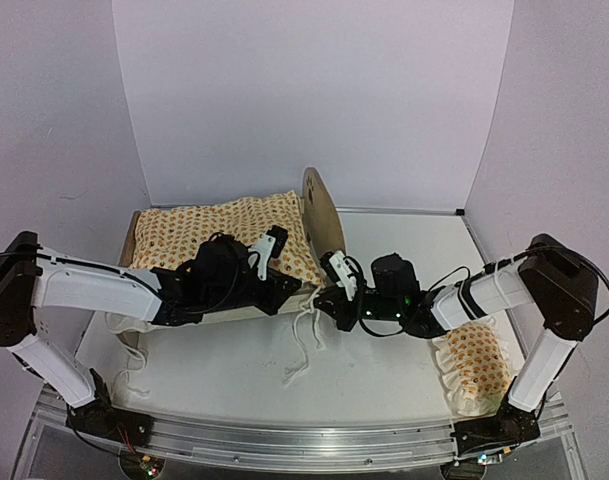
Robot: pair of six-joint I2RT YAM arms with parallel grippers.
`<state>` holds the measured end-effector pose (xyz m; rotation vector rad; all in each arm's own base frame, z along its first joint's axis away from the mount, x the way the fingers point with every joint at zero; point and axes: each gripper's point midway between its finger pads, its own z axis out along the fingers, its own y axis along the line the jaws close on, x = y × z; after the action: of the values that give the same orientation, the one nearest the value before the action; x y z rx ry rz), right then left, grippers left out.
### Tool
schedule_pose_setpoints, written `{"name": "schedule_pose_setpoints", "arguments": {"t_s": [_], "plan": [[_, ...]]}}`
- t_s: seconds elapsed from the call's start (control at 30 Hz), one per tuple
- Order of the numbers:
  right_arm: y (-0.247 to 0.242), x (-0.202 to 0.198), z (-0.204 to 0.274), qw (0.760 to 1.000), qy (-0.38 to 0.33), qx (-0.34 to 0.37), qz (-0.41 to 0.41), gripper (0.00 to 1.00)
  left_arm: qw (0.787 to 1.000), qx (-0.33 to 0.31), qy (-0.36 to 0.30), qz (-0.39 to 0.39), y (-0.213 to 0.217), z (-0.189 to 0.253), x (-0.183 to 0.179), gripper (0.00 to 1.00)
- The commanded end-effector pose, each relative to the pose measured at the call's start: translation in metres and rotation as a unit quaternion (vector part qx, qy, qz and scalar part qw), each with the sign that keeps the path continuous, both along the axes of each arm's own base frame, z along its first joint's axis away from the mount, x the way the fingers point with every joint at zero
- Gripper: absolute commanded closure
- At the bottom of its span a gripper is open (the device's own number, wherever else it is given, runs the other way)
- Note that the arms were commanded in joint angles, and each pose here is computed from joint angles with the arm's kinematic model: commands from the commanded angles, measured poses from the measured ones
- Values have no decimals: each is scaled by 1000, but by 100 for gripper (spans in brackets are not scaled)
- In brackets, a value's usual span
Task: Set up the pet bed
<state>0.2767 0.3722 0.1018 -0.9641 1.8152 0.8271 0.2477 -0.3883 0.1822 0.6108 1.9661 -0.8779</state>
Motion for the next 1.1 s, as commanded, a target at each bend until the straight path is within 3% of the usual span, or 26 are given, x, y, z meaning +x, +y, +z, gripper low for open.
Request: {"name": "schedule_pose_setpoints", "arguments": {"t_s": [0.0,0.23,0.53,0.83,1.07], "plan": [[14,8,37,999,-29,41,12,100,994,60,-91,-4,-14,14,24,91],[17,7,38,999,-23,43,19,100,978,119,-150,-80,-29,5,18,95],[19,8,45,998,-26,50,21,100,971,143,-133,-137,-42,-9,7,95],[21,8,46,998,-28,50,25,100,970,154,-121,-146,-42,-15,5,85],[26,1,49,996,-30,59,53,100,972,171,-120,-110,-46,-21,23,83]]}}
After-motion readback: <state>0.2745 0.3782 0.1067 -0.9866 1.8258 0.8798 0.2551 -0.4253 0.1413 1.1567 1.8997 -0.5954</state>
